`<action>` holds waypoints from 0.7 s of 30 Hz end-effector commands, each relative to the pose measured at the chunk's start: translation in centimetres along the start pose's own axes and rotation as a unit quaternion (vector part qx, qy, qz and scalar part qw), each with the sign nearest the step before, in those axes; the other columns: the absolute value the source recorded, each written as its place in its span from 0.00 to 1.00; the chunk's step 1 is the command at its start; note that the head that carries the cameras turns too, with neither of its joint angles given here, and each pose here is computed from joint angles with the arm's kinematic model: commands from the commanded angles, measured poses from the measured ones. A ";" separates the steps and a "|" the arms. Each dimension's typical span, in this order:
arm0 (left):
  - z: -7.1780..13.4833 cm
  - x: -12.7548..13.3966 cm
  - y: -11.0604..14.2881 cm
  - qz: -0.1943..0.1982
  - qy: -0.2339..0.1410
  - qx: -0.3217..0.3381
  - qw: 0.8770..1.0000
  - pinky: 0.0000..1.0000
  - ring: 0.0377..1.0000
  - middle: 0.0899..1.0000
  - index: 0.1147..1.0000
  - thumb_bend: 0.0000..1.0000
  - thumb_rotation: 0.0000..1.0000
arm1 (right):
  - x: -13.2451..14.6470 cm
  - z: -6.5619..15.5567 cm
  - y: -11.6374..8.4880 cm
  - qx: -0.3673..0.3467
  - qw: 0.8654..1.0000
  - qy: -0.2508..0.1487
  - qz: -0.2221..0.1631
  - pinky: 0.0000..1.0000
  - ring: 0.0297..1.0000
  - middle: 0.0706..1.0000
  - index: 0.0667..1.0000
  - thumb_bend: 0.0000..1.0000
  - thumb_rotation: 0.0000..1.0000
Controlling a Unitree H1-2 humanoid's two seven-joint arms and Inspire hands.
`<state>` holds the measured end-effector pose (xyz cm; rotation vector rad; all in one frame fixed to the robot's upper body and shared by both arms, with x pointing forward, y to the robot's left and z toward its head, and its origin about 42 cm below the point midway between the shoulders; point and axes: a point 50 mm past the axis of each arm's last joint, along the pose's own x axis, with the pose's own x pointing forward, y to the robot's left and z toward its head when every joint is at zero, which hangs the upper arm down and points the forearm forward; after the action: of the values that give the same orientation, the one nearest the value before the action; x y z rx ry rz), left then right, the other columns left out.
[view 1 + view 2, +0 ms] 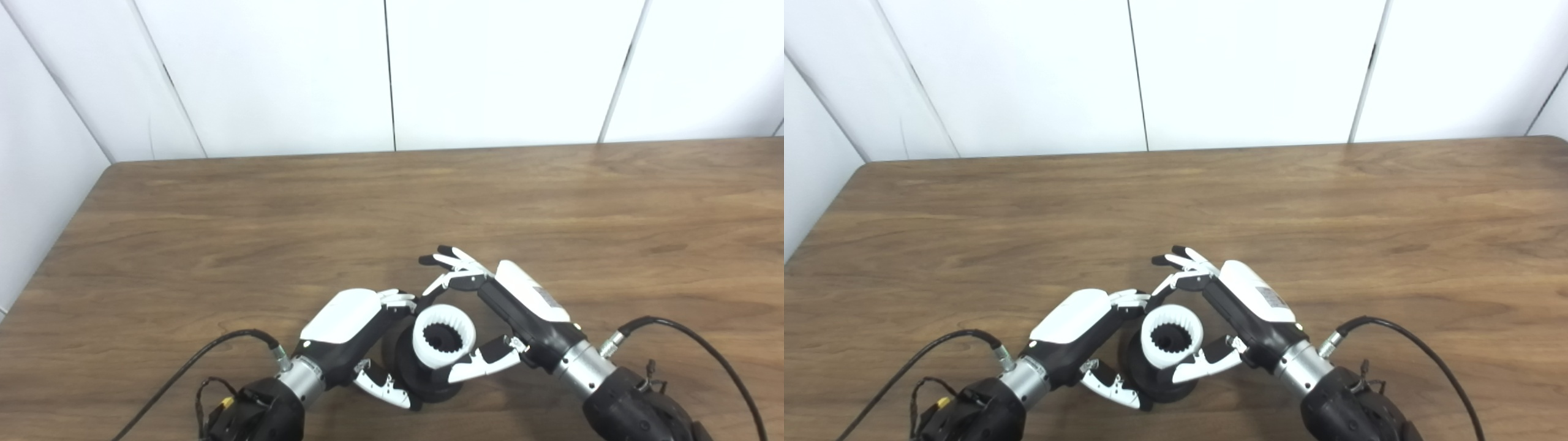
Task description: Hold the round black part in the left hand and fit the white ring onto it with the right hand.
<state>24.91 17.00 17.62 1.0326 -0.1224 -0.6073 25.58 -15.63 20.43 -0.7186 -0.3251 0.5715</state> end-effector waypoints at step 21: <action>0.7 0.3 0.9 0.015 -0.010 0.009 1.000 0.84 0.92 0.87 0.67 0.87 0.20 | 1.1 0.6 -0.1 -0.004 1.000 -0.027 -0.010 0.91 0.96 0.88 0.46 0.52 0.16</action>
<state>24.97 16.81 17.68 1.0378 -0.1203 -0.6036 25.82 -15.15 19.65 -0.7139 -0.3006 0.5819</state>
